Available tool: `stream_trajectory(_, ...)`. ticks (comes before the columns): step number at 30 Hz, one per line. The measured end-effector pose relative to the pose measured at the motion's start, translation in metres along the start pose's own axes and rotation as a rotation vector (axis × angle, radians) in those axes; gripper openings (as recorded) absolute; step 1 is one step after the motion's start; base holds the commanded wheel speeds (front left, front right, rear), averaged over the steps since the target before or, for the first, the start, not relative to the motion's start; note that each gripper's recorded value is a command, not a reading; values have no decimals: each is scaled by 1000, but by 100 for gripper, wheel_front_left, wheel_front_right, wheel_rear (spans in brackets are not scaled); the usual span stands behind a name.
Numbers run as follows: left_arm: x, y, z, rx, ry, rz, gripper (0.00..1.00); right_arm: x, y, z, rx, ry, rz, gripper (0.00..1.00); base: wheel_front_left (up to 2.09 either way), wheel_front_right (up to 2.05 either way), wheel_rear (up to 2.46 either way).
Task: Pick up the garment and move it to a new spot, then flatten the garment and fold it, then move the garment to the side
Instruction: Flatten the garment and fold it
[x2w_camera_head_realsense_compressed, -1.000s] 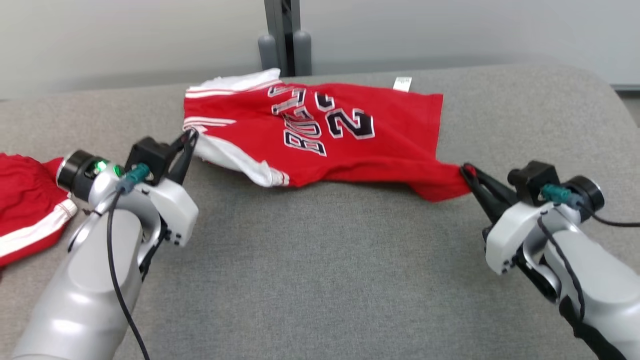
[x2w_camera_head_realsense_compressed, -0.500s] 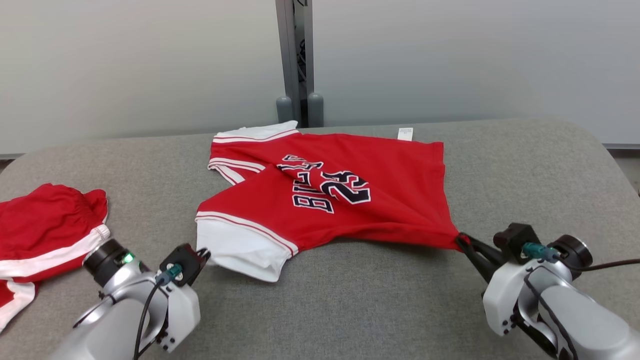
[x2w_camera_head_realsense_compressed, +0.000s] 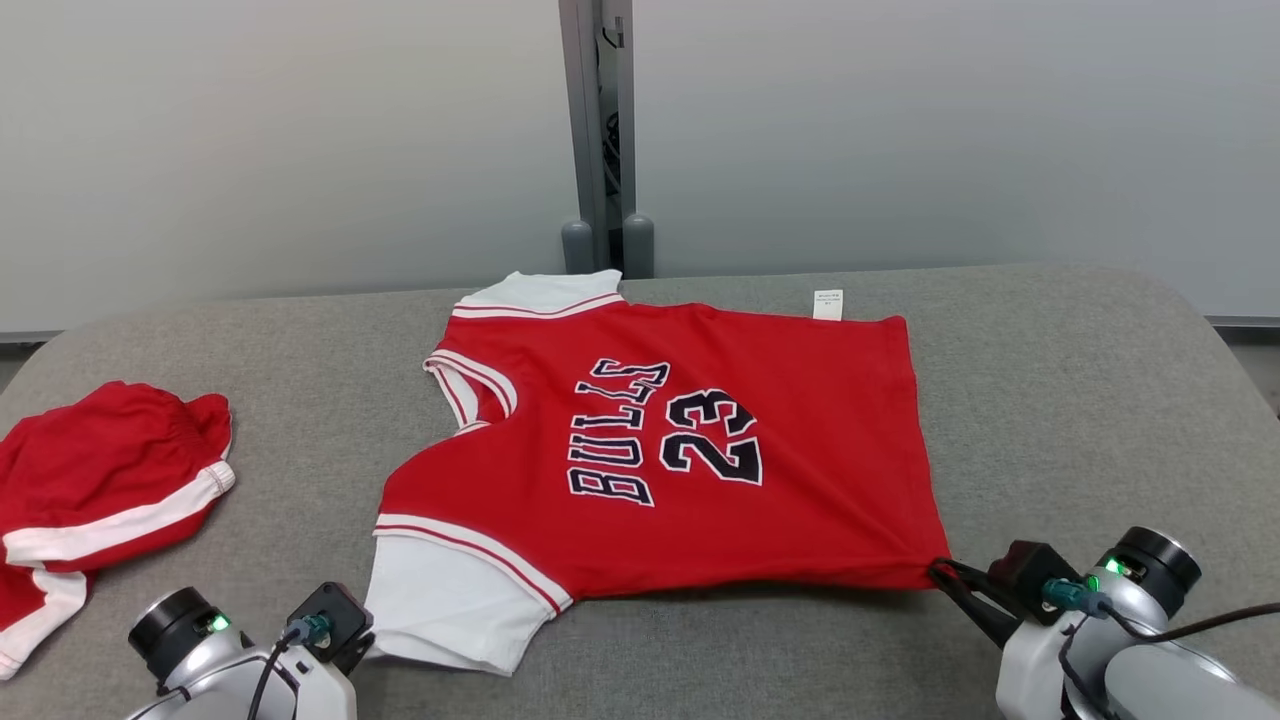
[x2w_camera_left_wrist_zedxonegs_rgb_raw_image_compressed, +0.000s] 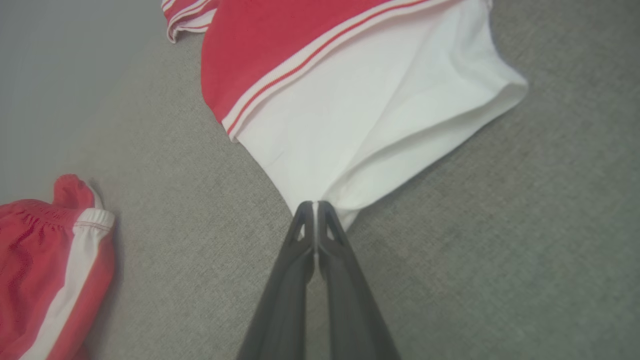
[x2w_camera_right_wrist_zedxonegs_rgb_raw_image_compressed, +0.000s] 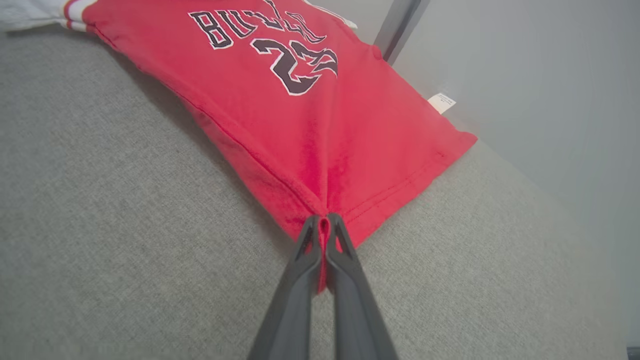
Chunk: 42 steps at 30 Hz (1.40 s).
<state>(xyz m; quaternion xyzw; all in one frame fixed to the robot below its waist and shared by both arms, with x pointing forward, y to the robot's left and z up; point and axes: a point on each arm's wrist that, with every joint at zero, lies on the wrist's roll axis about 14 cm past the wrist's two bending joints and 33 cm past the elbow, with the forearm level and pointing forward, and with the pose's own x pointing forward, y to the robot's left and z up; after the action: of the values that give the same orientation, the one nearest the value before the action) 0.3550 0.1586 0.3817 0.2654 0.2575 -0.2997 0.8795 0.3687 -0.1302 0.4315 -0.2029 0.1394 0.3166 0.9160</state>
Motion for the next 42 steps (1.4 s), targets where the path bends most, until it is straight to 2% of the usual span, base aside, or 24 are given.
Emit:
stream_trajectory(9, -11, -16, -18, -93, 82, -62, 0, -8, 23, -12, -194, 32, 129, 0, 0, 0, 0)
stream_trajectory(17, -26, -26, -31, -150, 141, -105, 0, -19, 34, -20, -292, 41, 206, 0, 0, 0, 0)
stream_trajectory(27, -50, -57, -46, -124, 241, -204, 0, -36, 54, -20, -310, 20, 288, 0, 0, 0, 0)
stream_trajectory(31, -61, -69, -50, -160, 273, -249, 0, -42, 65, -9, -354, -25, 332, 0, 0, 0, 0)
stream_trajectory(35, -74, -82, -53, -140, 311, -294, 0, -52, 65, -16, -356, -9, 337, 0, 0, 0, 0)
stream_trajectory(42, -89, -87, -60, -60, 351, -309, 0, -66, 71, -29, -362, 21, 362, 0, 0, 0, 0)
